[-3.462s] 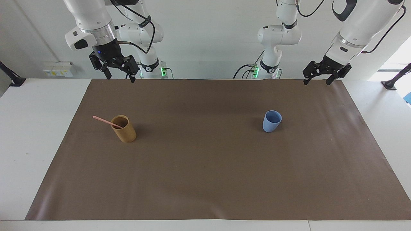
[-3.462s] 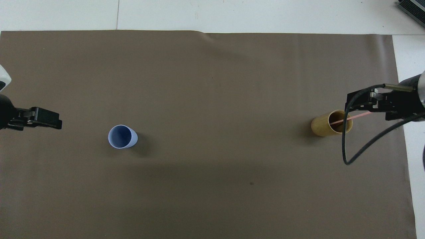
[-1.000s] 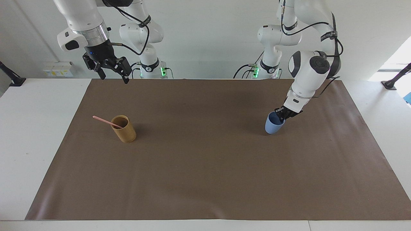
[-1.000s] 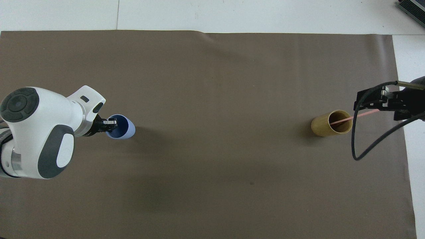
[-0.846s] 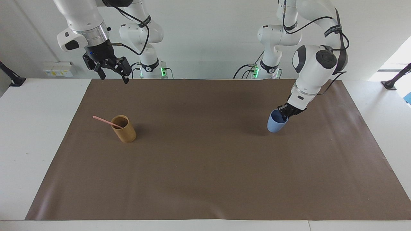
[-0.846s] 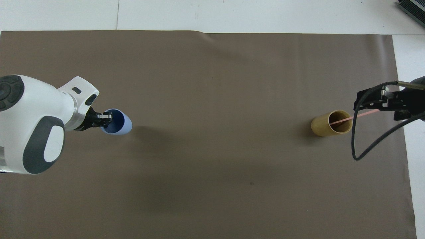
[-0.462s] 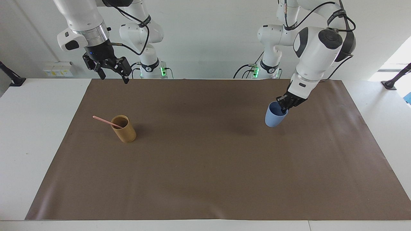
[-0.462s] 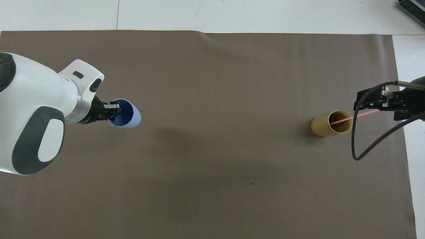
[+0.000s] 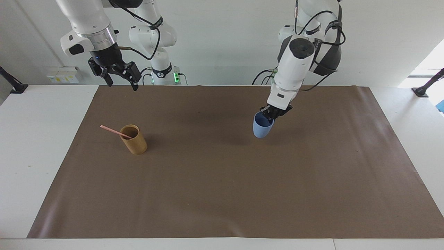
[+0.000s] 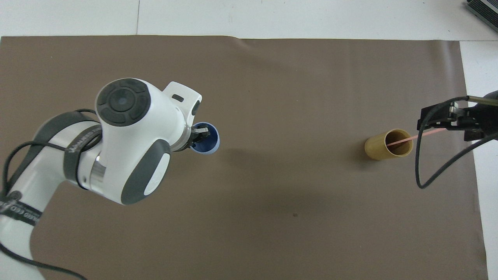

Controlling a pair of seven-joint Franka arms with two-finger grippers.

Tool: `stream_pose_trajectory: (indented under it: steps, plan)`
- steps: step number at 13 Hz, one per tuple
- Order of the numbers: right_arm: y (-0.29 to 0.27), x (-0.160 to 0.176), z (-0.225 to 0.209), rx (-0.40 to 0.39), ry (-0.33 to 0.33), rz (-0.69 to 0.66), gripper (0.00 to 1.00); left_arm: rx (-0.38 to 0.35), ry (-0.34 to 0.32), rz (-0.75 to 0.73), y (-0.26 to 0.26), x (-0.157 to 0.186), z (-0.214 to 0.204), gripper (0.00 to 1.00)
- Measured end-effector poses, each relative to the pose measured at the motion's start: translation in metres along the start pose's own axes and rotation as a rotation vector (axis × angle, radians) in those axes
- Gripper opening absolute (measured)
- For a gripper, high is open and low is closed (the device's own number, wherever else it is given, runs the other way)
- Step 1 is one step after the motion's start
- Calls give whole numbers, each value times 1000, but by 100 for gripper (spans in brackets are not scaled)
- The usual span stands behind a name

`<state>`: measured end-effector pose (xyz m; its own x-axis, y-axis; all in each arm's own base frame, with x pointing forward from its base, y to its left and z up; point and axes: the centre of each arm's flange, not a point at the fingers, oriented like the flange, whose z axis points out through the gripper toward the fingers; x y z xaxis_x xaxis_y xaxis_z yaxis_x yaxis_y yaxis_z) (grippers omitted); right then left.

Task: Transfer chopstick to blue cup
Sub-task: 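Slide the blue cup with the left gripper toward the tan tube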

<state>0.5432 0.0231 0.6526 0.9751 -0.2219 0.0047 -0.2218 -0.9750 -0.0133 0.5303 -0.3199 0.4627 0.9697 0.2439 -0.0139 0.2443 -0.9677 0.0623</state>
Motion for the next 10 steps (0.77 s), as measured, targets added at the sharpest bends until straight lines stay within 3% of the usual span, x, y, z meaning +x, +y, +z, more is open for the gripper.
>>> stream_pose_trajectory:
  steps: [4,10]
  plan:
    - [6,2,1,0,0,-22,100,-18,7,32,60,-22,41,4]
    - [7,7,8,5,22,-58,100,-7,-5,55,75,-44,72,4]
